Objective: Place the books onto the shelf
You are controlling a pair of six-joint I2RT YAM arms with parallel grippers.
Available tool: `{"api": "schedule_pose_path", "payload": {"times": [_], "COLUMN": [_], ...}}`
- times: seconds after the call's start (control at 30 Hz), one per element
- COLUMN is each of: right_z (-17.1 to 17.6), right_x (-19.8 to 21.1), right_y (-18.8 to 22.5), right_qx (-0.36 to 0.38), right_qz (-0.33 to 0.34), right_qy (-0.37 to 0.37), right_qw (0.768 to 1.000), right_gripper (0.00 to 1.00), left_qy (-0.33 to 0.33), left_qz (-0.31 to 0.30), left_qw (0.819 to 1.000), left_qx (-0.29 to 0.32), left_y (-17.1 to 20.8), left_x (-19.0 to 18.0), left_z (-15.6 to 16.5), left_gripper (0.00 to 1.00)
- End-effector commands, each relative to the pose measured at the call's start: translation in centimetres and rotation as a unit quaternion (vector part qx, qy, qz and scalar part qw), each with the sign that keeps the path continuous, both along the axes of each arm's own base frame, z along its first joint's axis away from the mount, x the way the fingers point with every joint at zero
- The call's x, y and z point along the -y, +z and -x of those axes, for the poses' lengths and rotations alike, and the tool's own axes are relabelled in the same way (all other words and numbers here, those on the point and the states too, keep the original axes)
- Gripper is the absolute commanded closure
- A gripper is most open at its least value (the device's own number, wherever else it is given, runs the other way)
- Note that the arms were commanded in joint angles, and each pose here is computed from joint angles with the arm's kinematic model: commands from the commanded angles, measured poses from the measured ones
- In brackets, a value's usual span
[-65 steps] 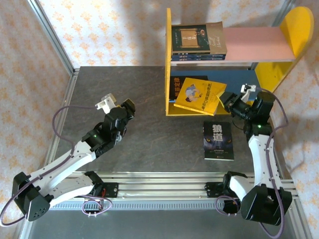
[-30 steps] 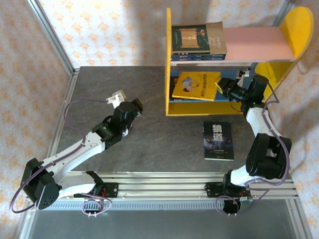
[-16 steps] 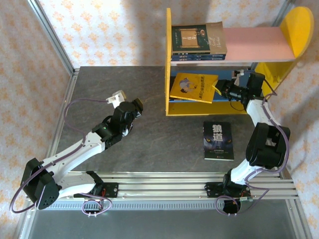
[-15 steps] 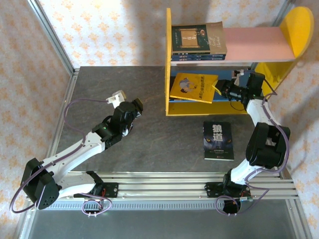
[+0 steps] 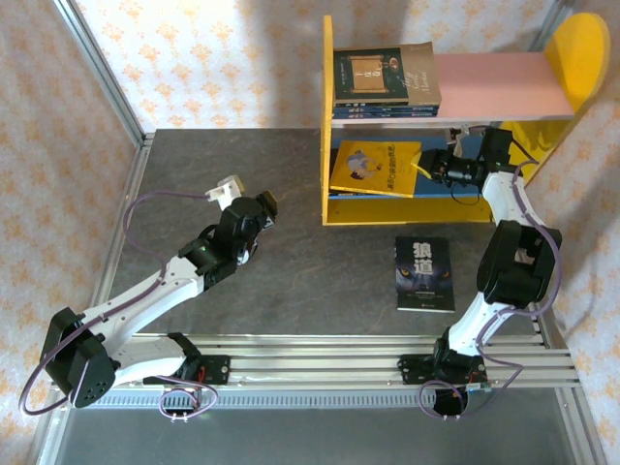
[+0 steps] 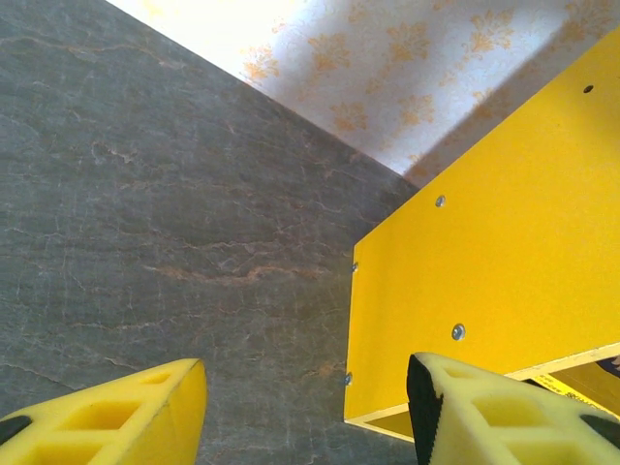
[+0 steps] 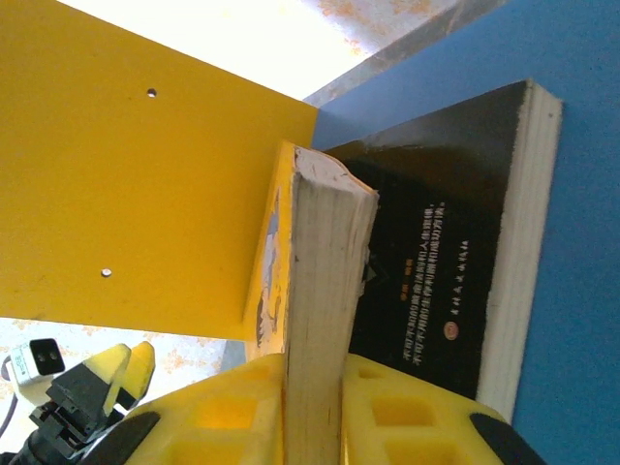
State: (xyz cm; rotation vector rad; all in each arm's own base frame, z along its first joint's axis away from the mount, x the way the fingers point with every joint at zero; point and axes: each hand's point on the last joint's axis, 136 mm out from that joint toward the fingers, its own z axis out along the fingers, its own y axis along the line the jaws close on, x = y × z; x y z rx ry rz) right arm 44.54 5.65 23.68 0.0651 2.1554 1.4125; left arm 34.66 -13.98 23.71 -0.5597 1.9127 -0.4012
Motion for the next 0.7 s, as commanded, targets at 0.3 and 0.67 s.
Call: {"api": "schedule_pose_path", "payload": {"times": [0.3,0.67], "right_z": [-2.2,-3.9], "right_x": [1.5,1.2], "right_y": [-0.6,-1.9], "right_qx": [-0.004,-0.028], "right_qz": [0.019,0.030], "right_qy": [-0.025,-0.053], "right_qw": [0.999,0.998], "right_gripper": [0.76,0.73], "left_qy": [0.005,0.006], "left_qz": [0.017,0.018], "left_qw": [1.000,1.000], "left_qx": [0.020,0.018], "left_y": [1.6,1.5], "left_x": [0.1,0.1], "left_z": [-0.6,-0.6], "left_gripper": [0.44,0.44]}}
